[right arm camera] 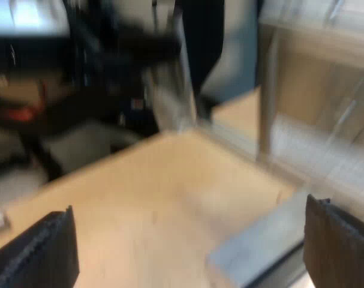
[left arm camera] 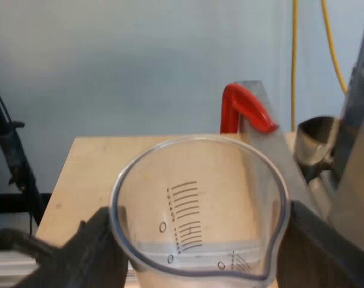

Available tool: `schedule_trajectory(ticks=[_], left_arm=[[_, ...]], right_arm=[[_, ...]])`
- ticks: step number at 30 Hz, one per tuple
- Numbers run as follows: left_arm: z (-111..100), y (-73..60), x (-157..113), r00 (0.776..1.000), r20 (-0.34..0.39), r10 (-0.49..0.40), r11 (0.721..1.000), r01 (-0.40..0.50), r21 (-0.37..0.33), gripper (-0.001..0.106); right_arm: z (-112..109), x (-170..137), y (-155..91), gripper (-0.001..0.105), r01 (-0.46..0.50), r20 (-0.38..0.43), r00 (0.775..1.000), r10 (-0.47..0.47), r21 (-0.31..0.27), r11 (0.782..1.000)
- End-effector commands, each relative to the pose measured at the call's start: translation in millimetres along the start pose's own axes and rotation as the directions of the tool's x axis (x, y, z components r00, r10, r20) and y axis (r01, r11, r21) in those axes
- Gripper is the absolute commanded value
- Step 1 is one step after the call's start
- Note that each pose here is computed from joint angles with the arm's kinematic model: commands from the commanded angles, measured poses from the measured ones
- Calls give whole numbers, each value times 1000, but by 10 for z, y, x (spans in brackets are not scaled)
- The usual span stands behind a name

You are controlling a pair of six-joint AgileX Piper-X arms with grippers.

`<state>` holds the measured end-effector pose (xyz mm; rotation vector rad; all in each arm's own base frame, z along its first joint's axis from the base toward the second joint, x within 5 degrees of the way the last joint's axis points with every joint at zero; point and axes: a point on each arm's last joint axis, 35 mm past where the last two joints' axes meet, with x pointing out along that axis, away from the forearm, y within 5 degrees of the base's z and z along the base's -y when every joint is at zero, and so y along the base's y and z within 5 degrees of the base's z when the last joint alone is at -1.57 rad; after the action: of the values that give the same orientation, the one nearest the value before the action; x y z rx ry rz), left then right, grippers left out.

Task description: Pour the beans into the coffee machine

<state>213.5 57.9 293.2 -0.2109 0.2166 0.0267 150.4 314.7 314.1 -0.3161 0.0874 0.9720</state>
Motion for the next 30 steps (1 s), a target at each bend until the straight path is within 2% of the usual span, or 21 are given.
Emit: schedule_trajectory(ticks=[1, 3, 7, 13, 15, 20, 26, 27, 28, 30], left_arm=[[-156, 46, 71, 999, 41, -16, 1000, 15, 3, 0], [-260, 71, 117, 999, 44, -28, 1000, 28, 5, 0], [-522, 145, 235, 1000, 11, -24, 1000, 24, -6, 0], [-707, 210, 398, 999, -23, -25, 1000, 24, -12, 0], [-766, 233, 454, 999, -36, -30, 1000, 30, 5, 0], [-929, 263, 590, 988, -76, -132, 990, 136, 45, 0], [-1057, 310, 692, 987, -86, -138, 989, 141, 42, 1], [-1092, 324, 732, 986, -74, -151, 987, 155, 51, 11], [-1104, 325, 740, 984, -75, -160, 985, 164, 53, 16], [-1135, 317, 756, 974, -83, -212, 975, 216, 49, 37]], right_arm=[[-169, 180, 83, 78, -21, -25, 999, 21, 12, 1000], [-197, 217, 95, 78, -21, -24, 1000, 21, 12, 1000], [-429, 408, 174, 78, -12, -17, 1000, 12, 35, 999], [-614, 529, 233, 78, -13, -37, 999, 14, 31, 999], [-649, 551, 244, 78, -14, -45, 999, 16, 30, 999], [-689, 579, 257, 78, -15, -46, 999, 16, 30, 999], [-690, 578, 257, 78, -15, -47, 999, 16, 30, 999], [-690, 578, 257, 78, -15, -47, 999, 16, 30, 999], [-690, 578, 257, 78, -15, -47, 999, 16, 30, 999], [-690, 578, 257, 78, -15, -47, 999, 16, 30, 999]])
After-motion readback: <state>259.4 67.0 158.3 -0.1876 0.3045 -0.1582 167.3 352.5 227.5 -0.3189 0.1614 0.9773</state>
